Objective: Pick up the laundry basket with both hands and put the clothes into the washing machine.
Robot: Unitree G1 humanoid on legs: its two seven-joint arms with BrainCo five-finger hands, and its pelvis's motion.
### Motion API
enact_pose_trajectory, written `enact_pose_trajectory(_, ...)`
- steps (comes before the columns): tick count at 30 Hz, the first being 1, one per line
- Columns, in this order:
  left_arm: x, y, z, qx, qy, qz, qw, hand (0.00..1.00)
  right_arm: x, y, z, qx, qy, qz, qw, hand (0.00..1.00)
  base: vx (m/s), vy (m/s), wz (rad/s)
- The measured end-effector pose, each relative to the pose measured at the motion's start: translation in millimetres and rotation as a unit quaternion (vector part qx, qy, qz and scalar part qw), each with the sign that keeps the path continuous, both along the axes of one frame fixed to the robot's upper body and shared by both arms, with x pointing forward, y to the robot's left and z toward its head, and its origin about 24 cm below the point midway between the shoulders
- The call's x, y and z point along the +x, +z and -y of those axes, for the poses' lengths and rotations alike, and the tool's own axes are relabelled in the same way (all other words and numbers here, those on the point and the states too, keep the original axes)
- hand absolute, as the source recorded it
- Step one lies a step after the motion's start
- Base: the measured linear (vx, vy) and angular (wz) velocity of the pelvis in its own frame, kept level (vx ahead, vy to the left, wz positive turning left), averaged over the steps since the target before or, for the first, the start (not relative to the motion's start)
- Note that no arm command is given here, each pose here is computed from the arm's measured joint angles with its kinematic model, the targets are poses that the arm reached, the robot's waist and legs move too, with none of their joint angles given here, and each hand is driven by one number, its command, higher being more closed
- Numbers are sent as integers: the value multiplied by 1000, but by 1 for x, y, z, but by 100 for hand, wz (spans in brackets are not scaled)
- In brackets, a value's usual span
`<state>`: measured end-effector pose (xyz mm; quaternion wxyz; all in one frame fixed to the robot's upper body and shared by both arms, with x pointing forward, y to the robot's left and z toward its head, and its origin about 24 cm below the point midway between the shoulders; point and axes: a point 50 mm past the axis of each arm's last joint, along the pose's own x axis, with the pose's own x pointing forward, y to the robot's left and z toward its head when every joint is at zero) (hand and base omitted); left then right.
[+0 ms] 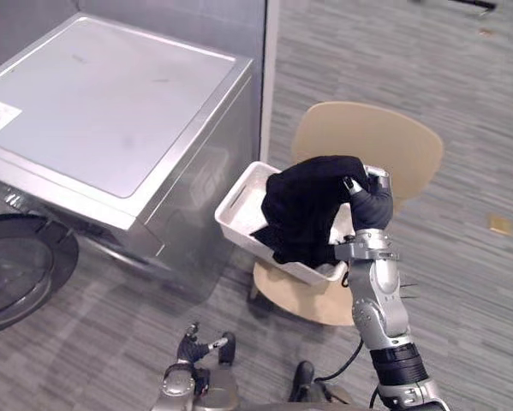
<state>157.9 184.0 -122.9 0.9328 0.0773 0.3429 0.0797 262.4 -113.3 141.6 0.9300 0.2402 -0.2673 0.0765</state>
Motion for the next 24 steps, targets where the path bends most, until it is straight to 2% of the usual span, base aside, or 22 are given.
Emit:
enact_pose_trajectory(5,34,39,5,-6,11,128,992,0,-2,15,-10,5,20,39,999,100,-78,-192,112)
enact_pose_trajectory(7,34,48,10,-18,17,156,987,0,1,26,-14,0,31,62,998,100,-177,-199,25)
enact_pose_trajectory(10,32,59,34,-59,10,186,981,0,7,30,-9,-8,27,71,997,100,-215,-144,70)
enact_pose_trajectory(13,36,80,55,-84,-29,233,969,0,10,27,-5,-25,24,65,997,100,-194,-116,104)
enact_pose_trajectory(19,58,133,71,-67,-95,365,924,0,9,35,-25,-33,77,87,993,100,-186,-43,61)
enact_pose_trajectory(22,76,158,101,-61,-164,417,892,0,2,41,-37,-26,119,108,987,100,-50,59,48)
enact_pose_trajectory(24,86,180,127,-51,-220,459,860,0,-5,52,-52,-9,153,132,979,100,-84,151,34)
